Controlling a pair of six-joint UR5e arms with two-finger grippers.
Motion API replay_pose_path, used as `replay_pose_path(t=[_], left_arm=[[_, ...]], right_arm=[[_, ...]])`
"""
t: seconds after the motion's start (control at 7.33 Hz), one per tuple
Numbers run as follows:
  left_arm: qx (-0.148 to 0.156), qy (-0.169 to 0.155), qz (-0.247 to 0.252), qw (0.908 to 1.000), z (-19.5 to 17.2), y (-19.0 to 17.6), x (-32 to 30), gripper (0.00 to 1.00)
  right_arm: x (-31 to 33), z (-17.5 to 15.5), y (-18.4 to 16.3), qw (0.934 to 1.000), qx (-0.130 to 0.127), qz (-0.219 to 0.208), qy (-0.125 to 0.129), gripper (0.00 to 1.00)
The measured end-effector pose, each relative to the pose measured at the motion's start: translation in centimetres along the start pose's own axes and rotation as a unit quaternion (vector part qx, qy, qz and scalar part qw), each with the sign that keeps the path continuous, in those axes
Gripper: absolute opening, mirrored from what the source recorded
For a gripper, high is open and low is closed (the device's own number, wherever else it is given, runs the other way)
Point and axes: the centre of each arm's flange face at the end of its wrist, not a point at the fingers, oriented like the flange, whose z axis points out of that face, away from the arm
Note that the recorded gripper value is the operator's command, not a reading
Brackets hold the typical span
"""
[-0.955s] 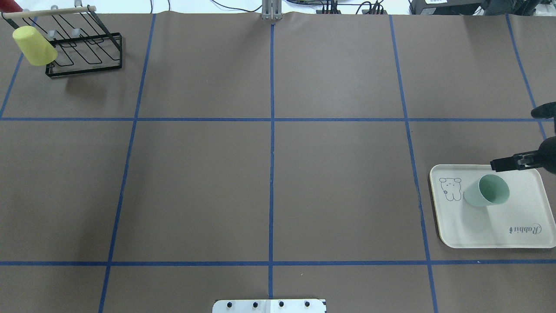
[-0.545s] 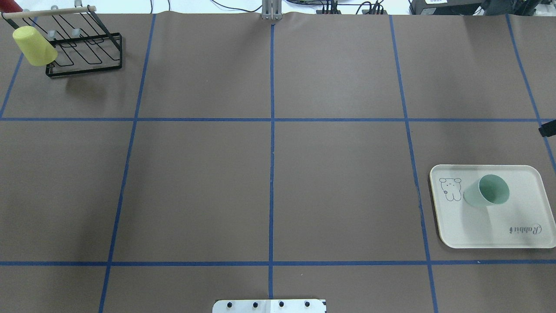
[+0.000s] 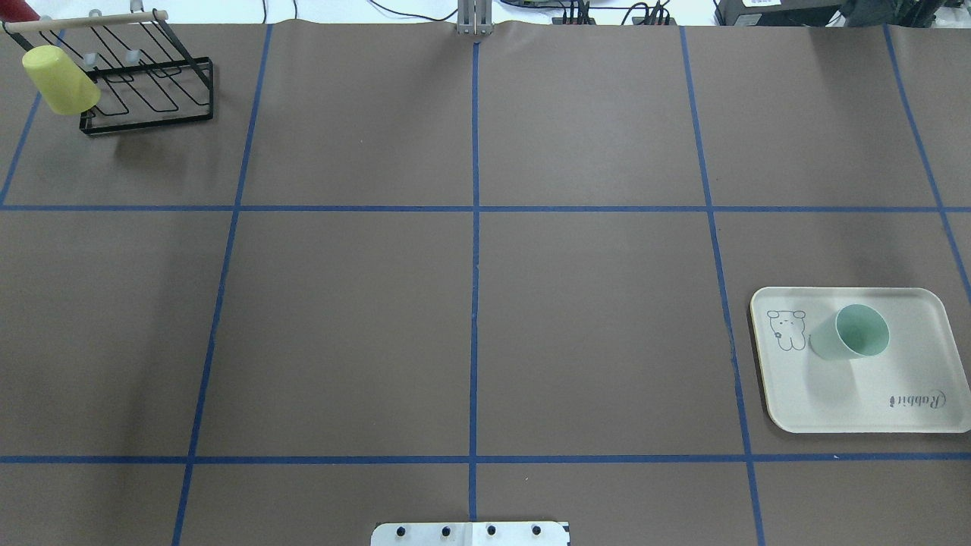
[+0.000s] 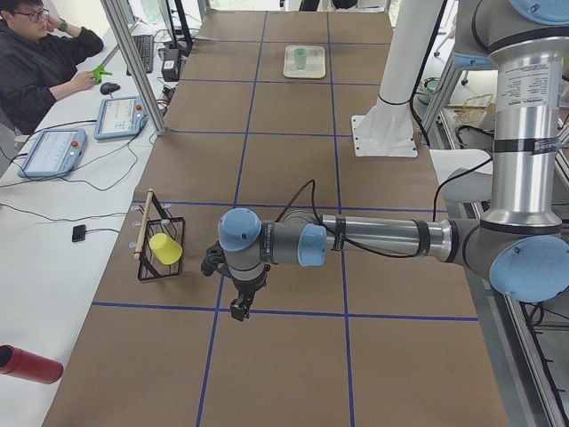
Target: Left arm grabs green cup and hands to right arm on tray
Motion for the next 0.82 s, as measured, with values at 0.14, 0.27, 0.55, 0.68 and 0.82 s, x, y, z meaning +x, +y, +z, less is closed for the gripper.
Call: replay_pose_path(t=[0.14,0.27,0.55,0.68,0.82], left_arm=[[0.006,-0.002,-0.006,1.0000,0.2,0.4,-1.0,1.00],[0.011,-0.003,-0.009,0.9999,0.1,0.6,-1.4,1.00],[0.013,-0.002,-0.015,0.9998,-0.1,0.9,-1.8,1.00],[0.013,-0.002,-0.017,0.9998,0.0,1.0,-1.9,1.00],[0.012,-0.001,-0.018,0.9998,0.0,1.2,-2.0,1.00]], right_arm=[[2.8,1.2,2.4,0.9995,-0.011,0.027,-0.007,1.00],[4.3,2.1,4.4,0.9986,-0.016,0.048,-0.015,1.00],[4.8,3.4,6.9,0.9968,-0.010,0.070,-0.038,1.00],[4.9,3.6,7.4,0.9961,-0.004,0.078,-0.042,1.00],[4.9,3.8,7.6,0.9958,0.004,0.081,-0.041,1.00]])
